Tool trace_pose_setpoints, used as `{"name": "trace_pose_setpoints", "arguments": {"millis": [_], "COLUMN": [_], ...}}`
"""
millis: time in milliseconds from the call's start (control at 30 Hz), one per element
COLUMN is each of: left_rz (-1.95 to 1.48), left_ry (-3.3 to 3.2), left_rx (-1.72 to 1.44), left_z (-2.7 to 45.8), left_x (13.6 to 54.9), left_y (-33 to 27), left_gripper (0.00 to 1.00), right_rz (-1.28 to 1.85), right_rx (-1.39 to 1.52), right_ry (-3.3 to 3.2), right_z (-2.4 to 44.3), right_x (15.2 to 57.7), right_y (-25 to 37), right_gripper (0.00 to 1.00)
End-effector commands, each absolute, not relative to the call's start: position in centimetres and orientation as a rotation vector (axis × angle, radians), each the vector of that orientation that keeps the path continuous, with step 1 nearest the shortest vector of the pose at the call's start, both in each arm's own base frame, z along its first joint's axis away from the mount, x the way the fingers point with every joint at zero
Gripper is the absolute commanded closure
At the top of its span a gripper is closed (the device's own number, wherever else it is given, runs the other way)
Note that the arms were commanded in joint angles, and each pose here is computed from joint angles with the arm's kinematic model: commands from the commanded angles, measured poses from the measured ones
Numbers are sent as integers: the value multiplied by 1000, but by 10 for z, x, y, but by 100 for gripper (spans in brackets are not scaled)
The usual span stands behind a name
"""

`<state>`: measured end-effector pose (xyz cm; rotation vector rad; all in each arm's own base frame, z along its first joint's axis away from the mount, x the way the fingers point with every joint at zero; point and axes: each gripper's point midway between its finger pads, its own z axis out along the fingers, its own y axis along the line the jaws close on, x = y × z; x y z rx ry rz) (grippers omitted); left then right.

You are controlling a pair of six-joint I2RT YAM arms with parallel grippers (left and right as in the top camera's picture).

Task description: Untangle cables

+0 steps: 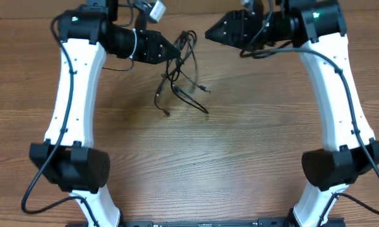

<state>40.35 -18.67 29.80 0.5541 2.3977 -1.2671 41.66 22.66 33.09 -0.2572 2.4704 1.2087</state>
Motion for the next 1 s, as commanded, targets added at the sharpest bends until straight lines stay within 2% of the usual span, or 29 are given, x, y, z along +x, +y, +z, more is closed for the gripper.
{"name": "trace_pose_setpoints", "arguments": {"millis": [0, 267, 367, 567, 967], "left_rz": [-1371, -1400, -1406, -1421, -1421], "left_ry": [2328, 2368, 2379, 2397, 2397], "left_rx": [635, 549, 529, 508, 509], "left_z": [304, 305, 304, 304, 304], "left_x": [397, 399, 399, 398, 397], "left_y": [-201, -201, -201, -204, -205], "left_gripper": [96, 96, 96, 96, 96], "right_rz": [1245, 971, 941, 921, 880], "right_rx": [-192, 204, 226, 270, 330], "right_ry": [2462, 2599, 2600, 2658, 2835], "right_z": [346, 314, 312, 292, 229], "right_x": [411, 422, 424, 424, 419], "right_y": [245, 233, 230, 240, 265], "right_gripper": [55, 58, 57, 66, 66]}}
